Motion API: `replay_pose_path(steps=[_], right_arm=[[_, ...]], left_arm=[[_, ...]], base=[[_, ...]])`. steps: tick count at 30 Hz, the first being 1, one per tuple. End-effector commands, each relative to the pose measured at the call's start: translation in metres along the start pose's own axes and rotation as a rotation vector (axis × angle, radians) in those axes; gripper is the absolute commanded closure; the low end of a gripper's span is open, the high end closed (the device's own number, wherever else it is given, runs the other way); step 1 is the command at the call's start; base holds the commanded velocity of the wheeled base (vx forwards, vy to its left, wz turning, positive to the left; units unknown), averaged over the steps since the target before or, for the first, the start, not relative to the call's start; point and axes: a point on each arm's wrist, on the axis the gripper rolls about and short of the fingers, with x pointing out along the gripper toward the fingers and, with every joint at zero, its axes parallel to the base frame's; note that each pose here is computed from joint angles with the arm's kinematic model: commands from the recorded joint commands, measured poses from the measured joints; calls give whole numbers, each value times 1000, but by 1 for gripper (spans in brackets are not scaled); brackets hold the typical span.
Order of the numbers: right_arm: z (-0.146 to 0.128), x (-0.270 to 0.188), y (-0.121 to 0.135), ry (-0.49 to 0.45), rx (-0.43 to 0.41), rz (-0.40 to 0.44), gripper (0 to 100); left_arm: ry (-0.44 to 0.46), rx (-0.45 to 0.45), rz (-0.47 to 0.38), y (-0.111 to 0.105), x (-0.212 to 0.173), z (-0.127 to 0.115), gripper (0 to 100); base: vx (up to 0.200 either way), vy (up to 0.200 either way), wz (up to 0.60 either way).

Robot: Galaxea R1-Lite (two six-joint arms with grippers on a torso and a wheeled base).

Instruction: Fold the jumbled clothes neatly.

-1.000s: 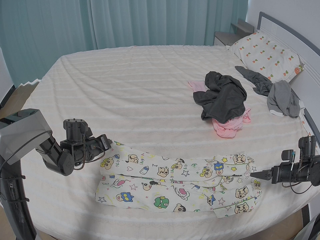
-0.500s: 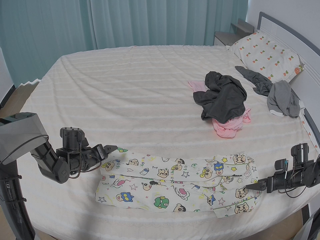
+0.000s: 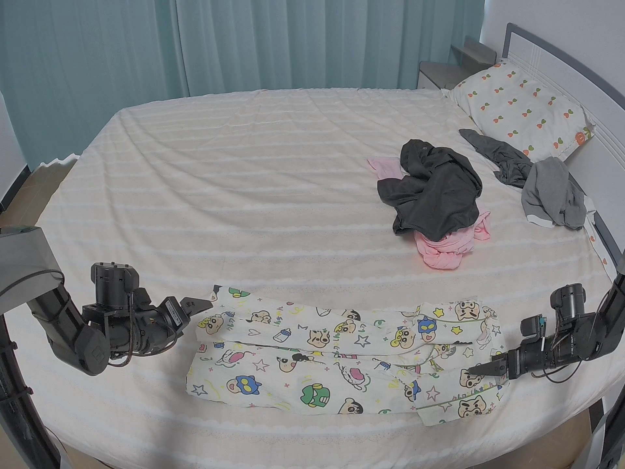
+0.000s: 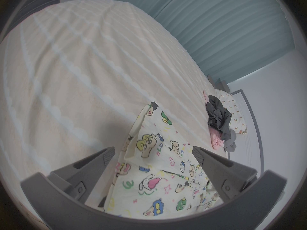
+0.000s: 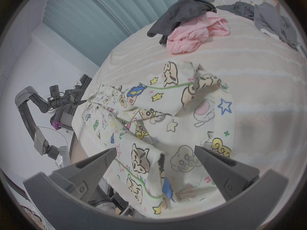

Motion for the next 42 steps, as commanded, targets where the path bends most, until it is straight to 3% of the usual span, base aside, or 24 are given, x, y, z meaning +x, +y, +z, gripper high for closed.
replay_pose_path(steps=[1,5,6,15,22,32,34,42], right_arm=[[-7,12,-3,46,8,36,0],[-10,17,-3,64,11,50,0],[-10,19,-4,69,8,53,100],[-13,17,-4,65,21,86,100],[-9,9,-9,9,41,151,100],[3,3,-20,-53,63,125,100],[18,7,-26,-86,51,123,100],[29,17,-37,-99,84,107,100]], left_arm=[[7,-52,-21,-3,-18,-4,0],[18,-61,-15,0,-21,-8,0],[18,-63,-13,2,-22,-10,0],[17,-63,-21,8,-27,-19,0],[18,-65,-16,9,-30,-20,0],[7,-74,-7,16,-33,-23,0],[-1,-71,-13,17,-34,-25,0],[3,-71,-9,18,-34,-26,0]], base=[[0,0,0],[0,0,0],[0,0,0],[0,0,0],[0,0,0],[0,0,0],[0,0,0],[0,0,0]])
